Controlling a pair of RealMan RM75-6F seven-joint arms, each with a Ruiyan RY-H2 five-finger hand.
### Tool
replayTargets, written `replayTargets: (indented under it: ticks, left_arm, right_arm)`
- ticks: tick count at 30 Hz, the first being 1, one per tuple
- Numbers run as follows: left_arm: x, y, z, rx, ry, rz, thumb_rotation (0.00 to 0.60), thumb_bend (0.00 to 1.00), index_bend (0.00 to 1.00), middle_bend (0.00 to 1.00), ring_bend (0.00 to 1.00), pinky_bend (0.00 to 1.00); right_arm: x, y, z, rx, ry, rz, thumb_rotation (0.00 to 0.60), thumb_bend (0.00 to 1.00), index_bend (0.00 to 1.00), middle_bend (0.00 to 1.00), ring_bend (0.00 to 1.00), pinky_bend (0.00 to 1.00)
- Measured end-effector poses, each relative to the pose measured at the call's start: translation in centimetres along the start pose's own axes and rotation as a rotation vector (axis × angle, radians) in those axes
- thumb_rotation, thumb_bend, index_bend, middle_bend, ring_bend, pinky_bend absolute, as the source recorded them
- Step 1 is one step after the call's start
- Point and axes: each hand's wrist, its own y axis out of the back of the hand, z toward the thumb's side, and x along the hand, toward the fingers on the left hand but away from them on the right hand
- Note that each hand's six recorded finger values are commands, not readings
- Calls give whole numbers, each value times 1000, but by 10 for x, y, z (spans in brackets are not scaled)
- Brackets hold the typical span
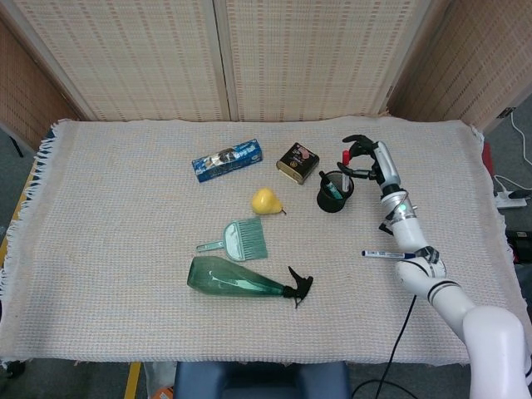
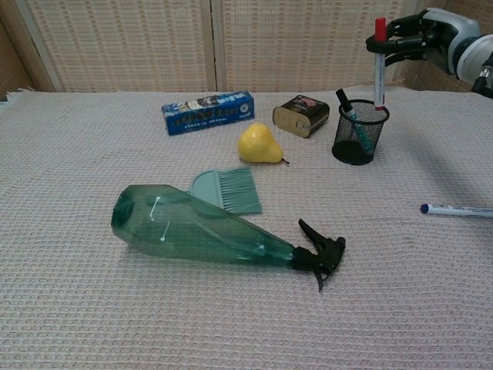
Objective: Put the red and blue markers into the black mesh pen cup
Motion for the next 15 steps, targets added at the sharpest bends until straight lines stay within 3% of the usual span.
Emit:
replayTargets:
  ticks: [15]
  left_arm:
    - [5, -4, -8, 3, 29, -15, 600, 511, 137, 10, 0, 282]
  right_arm:
    - [-9, -16, -18, 34, -53, 27, 600, 294, 740, 286, 410, 340]
